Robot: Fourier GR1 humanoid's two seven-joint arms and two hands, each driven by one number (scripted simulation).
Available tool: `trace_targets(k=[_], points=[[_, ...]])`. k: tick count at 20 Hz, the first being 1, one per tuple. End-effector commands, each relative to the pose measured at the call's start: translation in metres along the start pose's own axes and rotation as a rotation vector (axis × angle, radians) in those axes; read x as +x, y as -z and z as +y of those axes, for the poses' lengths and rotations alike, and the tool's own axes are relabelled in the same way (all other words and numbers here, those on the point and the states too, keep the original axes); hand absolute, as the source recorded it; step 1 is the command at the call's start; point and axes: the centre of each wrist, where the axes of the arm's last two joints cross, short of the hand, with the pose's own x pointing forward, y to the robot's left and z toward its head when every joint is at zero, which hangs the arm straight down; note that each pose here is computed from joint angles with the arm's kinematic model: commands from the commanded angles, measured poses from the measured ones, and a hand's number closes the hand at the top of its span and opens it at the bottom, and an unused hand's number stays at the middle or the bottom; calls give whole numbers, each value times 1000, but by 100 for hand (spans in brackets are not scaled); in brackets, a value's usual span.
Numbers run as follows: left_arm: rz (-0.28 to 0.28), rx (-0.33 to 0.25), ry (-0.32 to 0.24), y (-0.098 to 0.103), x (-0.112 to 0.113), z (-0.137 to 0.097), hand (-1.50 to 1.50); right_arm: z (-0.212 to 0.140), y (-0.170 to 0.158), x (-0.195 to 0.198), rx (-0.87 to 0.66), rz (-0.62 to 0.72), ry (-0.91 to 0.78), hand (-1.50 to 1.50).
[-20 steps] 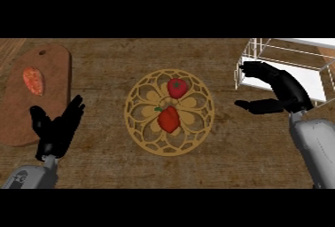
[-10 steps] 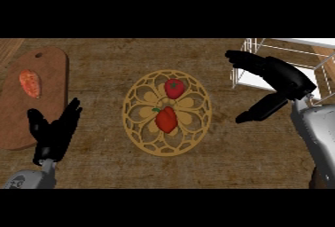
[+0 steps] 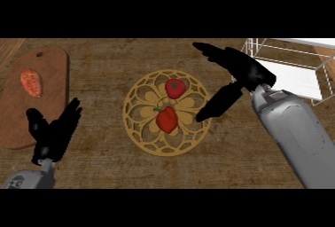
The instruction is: Pick the bell pepper from the placemat and place it in the tiered shelf
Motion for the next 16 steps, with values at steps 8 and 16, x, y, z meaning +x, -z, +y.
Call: trace_targets(k=[8,16], points=[[82,-17,-9,0,-22,-23,0,65,25,56,58,196,-167,-150],[93,-13,-25,-11,-23,-7,0,83,14,48,62,252,-233,-150]])
